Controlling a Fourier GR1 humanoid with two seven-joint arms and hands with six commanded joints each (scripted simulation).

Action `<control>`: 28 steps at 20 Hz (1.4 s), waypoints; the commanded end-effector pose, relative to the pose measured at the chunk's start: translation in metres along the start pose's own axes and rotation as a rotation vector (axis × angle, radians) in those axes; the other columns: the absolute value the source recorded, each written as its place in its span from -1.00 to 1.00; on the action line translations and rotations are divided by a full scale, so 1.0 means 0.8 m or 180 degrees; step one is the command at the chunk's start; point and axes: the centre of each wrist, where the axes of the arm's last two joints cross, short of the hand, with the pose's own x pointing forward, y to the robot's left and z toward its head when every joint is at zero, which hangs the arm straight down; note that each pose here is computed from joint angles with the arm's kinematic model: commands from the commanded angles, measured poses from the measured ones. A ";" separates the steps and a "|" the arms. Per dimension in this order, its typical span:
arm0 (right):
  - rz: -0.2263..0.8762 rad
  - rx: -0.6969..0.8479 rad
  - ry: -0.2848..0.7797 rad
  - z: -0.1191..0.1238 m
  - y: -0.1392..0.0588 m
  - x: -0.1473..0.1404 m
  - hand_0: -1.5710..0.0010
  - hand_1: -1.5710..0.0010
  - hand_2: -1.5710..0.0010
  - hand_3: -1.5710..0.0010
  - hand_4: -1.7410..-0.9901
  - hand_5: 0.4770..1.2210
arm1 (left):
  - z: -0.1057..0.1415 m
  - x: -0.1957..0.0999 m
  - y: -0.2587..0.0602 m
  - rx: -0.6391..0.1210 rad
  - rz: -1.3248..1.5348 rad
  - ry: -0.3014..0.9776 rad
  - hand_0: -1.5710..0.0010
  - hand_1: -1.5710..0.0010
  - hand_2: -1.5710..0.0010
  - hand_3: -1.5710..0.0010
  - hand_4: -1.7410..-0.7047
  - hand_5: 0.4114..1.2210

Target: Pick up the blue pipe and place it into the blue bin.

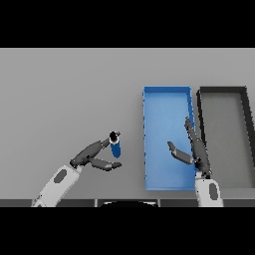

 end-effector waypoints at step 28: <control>0.0125 0.0006 0.0003 0.001 0.001 -0.004 1.00 1.00 1.00 1.00 0.39 -0.58 | -0.063 0.071 -0.046 0.0016 0.0301 -0.1292 -0.97 -0.97 -0.98 -0.84 -0.96 0.98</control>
